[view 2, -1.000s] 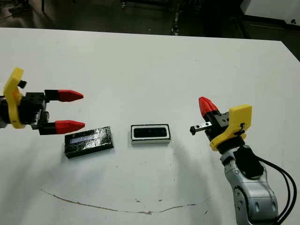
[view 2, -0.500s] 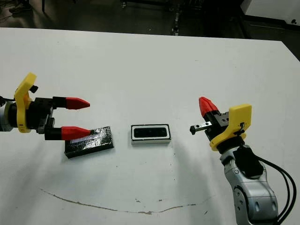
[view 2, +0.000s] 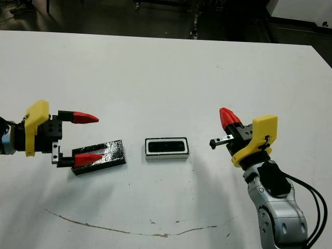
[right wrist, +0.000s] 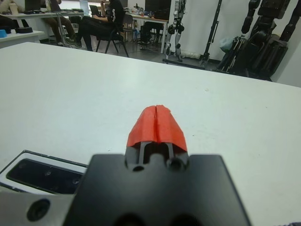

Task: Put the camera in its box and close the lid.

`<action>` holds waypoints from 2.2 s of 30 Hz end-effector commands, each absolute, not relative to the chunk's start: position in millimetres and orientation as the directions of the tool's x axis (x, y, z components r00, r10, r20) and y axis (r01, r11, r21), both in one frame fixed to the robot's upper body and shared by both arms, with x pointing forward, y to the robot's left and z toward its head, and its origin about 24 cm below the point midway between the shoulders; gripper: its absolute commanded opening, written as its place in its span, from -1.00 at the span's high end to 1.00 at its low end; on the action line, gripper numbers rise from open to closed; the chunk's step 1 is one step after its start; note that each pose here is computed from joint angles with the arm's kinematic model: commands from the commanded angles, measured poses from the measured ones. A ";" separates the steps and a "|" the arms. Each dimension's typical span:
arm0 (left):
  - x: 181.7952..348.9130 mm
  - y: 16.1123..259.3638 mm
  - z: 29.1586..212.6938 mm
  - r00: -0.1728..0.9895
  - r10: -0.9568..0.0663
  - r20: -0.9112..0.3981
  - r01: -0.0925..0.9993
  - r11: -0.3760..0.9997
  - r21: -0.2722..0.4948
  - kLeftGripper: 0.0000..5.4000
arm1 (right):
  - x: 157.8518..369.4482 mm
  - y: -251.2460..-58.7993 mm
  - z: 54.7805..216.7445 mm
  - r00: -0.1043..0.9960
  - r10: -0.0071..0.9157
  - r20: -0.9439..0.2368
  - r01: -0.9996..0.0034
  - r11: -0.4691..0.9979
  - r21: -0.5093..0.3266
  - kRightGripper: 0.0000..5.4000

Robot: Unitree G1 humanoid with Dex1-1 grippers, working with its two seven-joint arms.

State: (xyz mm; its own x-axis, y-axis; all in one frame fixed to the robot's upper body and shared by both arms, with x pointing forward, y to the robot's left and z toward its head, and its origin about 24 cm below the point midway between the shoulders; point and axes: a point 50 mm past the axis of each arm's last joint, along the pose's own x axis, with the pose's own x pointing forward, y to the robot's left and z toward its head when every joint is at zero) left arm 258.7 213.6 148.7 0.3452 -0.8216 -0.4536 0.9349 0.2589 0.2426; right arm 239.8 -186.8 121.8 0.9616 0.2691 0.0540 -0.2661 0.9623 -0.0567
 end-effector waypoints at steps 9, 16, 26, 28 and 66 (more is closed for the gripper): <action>257.7 215.0 138.6 0.292 -0.812 -0.506 0.956 0.231 0.181 -1.00 | 239.1 -189.2 120.3 0.964 0.260 0.049 -0.255 0.964 -0.080 0.99; 257.6 214.6 137.1 0.316 -0.805 -0.503 0.948 0.245 0.203 -1.00 | 238.3 -189.0 120.6 0.964 0.260 0.050 -0.255 0.963 -0.089 0.99; 254.1 210.6 135.7 0.349 -0.778 -0.523 0.937 0.277 0.213 -1.00 | 237.6 -187.5 120.7 0.964 0.263 0.047 -0.257 0.961 -0.103 0.99; 253.9 210.0 135.4 0.351 -0.774 -0.527 0.936 0.274 0.221 -1.00 | 237.2 -187.1 120.7 0.964 0.263 0.048 -0.257 0.961 -0.103 0.99; 258.7 218.1 112.6 0.325 -0.684 -0.653 0.944 0.271 0.186 -1.00 | 235.7 -185.9 119.4 0.953 0.292 0.076 -0.284 0.953 -0.101 0.99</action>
State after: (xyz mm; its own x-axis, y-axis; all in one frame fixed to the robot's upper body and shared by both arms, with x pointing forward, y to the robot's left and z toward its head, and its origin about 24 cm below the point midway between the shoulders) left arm 259.1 216.1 115.9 0.3453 -0.6940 -0.6318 0.9376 0.2845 0.1999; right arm 236.6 -184.4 122.4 0.9521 0.2929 0.0881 -0.2837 0.9533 -0.1035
